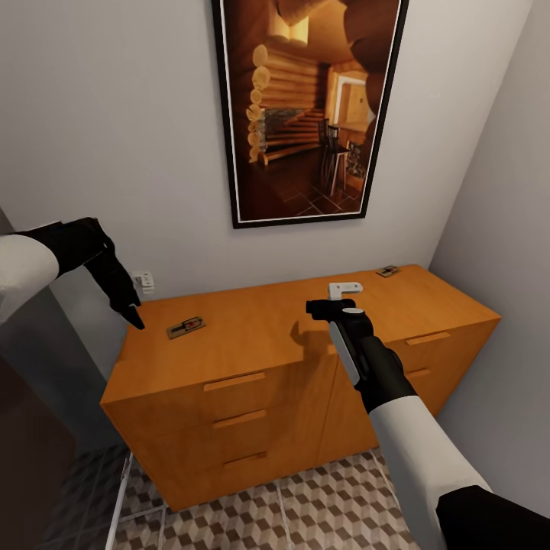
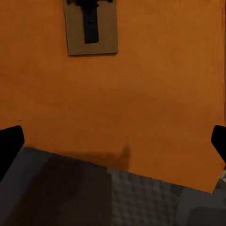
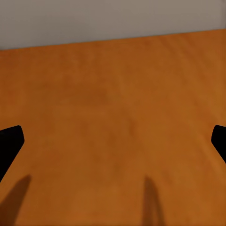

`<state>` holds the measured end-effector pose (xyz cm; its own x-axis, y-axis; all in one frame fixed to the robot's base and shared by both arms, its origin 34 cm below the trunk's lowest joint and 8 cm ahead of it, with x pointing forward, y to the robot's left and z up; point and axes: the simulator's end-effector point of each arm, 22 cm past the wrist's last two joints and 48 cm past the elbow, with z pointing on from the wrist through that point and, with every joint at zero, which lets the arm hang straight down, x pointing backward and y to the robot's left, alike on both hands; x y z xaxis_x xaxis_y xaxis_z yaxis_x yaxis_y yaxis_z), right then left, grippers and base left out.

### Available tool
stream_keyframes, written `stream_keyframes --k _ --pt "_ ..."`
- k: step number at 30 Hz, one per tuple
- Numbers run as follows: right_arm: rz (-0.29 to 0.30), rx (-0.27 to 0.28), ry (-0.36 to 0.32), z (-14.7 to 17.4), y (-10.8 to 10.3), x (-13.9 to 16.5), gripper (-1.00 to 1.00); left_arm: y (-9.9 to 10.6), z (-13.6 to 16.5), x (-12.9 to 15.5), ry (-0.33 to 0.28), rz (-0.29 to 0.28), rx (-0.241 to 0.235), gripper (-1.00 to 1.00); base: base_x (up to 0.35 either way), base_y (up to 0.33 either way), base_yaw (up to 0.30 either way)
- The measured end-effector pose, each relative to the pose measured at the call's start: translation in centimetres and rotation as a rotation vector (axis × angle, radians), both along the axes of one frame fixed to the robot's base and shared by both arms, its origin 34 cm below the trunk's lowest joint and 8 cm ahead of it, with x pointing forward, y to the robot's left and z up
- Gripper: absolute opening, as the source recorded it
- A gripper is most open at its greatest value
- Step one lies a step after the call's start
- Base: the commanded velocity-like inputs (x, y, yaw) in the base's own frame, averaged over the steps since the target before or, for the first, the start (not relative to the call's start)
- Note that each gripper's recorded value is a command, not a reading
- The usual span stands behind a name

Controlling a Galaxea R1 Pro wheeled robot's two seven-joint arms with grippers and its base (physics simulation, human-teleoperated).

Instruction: Take the four mousetraps from the cabinet in the bathroom and place them on the bathroom floor. Make sure all four end up on the same floor surface, and ensure that at least two of them are either under or directly next to the same bathroom sink.

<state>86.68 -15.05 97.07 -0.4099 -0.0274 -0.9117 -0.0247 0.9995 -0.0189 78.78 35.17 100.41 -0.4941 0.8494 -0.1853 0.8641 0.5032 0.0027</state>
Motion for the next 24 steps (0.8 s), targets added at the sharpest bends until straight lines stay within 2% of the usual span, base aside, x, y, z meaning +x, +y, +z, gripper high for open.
stream_keyframes --k 10,18,24 --pt "-0.001 -0.001 -0.001 0.0 0.0 0.0 1.0 -2.4 0.1 0.5 -0.005 -0.039 0.0 1.0 0.064 0.0 0.0" --pt "-0.001 -0.002 0.0 0.0 -0.1 0.0 1.0 -2.7 0.2 0.6 -0.008 -0.043 0.0 1.0 0.262 0.0 0.0" --pt "0.0 -0.002 0.001 0.0 0.0 0.0 1.0 -2.5 0.2 0.5 -0.006 -0.041 -0.001 1.0 0.085 0.0 0.0"
